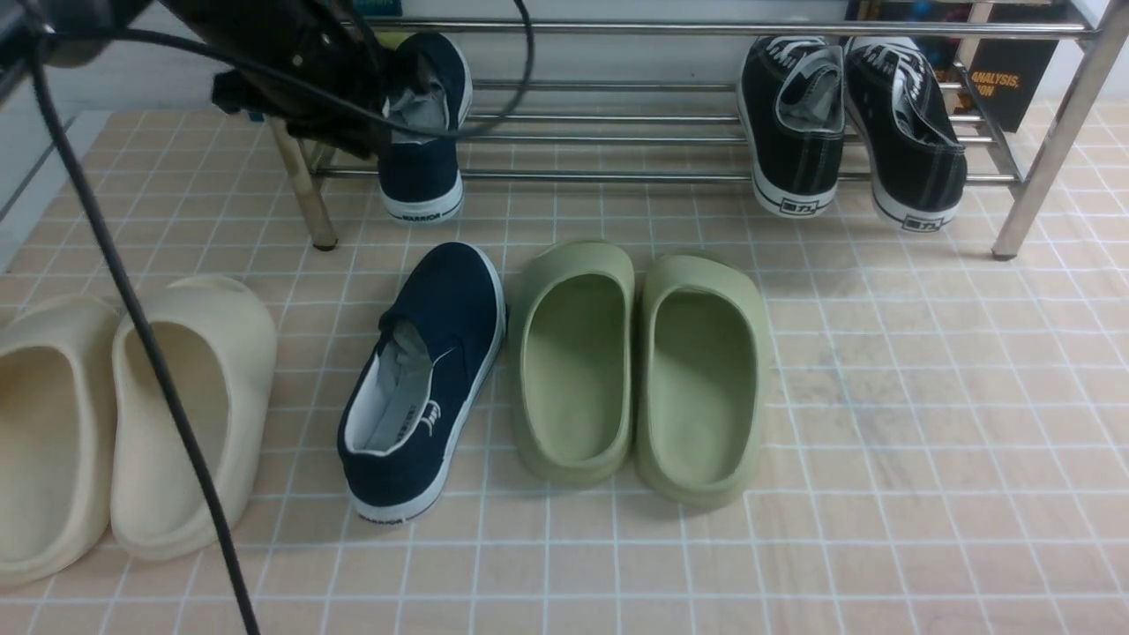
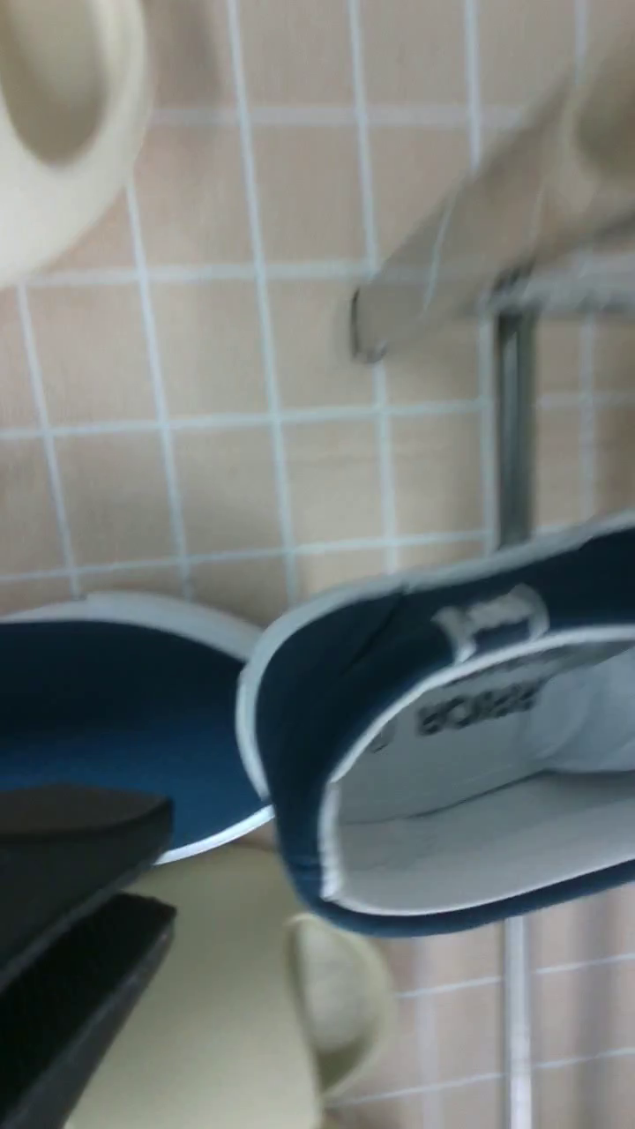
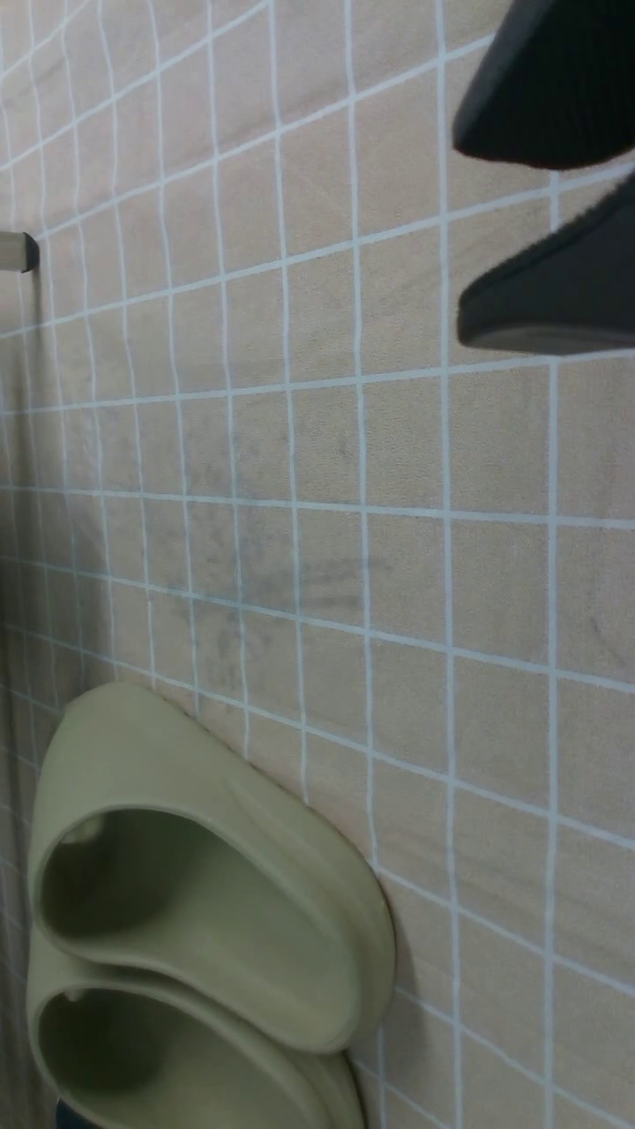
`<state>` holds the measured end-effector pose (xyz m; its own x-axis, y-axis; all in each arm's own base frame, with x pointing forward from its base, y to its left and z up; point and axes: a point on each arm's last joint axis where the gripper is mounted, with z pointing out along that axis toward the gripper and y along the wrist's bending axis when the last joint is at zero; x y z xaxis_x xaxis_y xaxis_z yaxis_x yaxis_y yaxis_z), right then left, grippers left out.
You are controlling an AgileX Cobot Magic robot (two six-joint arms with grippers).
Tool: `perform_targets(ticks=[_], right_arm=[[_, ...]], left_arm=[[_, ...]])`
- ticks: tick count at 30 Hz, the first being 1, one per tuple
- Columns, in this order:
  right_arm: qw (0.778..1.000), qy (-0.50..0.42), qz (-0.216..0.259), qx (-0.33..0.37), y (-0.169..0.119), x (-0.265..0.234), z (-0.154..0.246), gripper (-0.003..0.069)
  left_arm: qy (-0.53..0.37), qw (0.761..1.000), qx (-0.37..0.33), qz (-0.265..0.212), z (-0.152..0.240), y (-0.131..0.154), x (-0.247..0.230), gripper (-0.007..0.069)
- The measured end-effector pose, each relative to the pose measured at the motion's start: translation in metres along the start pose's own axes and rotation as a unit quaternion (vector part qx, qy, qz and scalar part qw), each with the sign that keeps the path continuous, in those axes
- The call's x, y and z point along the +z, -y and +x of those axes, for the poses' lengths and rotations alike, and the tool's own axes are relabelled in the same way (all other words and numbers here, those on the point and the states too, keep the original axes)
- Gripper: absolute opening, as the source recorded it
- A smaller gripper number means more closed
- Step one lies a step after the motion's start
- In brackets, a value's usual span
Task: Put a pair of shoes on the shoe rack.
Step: Use the left arm to put a shoe into the shoe rack, then use the left arm to grab the shoe closest to it
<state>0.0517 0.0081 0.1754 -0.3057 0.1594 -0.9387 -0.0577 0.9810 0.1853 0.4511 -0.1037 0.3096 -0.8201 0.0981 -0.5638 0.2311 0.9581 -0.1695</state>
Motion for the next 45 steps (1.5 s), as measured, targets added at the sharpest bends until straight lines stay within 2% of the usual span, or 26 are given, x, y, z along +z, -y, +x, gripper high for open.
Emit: perform_targets(ticks=[1,3,6,14,21,27,32,35,39,41,45], right_arm=[[1.0,0.0,0.0,0.0,0.0,0.0,0.0,0.0237],[1.0,0.0,0.0,0.0,0.0,0.0,0.0,0.0237],[1.0,0.0,0.0,0.0,0.0,0.0,0.0,0.0237],[1.0,0.0,0.0,0.0,0.0,0.0,0.0,0.0237],[1.0,0.0,0.0,0.0,0.0,0.0,0.0,0.0237],[1.0,0.0,0.0,0.0,0.0,0.0,0.0,0.0237],[1.0,0.0,0.0,0.0,0.0,0.0,0.0,0.0237],[1.0,0.0,0.0,0.0,0.0,0.0,0.0,0.0237],[1.0,0.0,0.0,0.0,0.0,0.0,0.0,0.0237],[1.0,0.0,0.0,0.0,0.0,0.0,0.0,0.0237],[1.0,0.0,0.0,0.0,0.0,0.0,0.0,0.0237]], left_arm=[[-0.014,1.0,0.021,0.011,0.004,0.009,0.015,0.0041],[-0.018,0.998,0.048,0.019,0.007,0.02,0.031,0.0011],[0.006,0.997,0.081,0.013,0.007,0.031,0.05,0.0002],[0.035,0.994,0.083,-0.056,0.002,0.02,0.061,0.0002],[0.026,0.994,0.073,-0.074,0.003,0.017,0.055,0.0002],[0.0,0.993,0.095,-0.065,0.003,0.026,0.0,0.0005],[0.0,0.988,0.137,-0.07,0.009,0.034,-0.1,0.001],[-0.012,0.988,0.133,-0.071,0.016,0.034,-0.117,0.0013],[-0.094,0.988,0.115,-0.049,0.047,0.029,-0.083,0.0018],[-0.163,0.981,0.099,-0.033,0.079,0.024,-0.047,0.0022],[-0.177,0.98,0.08,-0.037,0.108,0.016,-0.012,0.0031]])
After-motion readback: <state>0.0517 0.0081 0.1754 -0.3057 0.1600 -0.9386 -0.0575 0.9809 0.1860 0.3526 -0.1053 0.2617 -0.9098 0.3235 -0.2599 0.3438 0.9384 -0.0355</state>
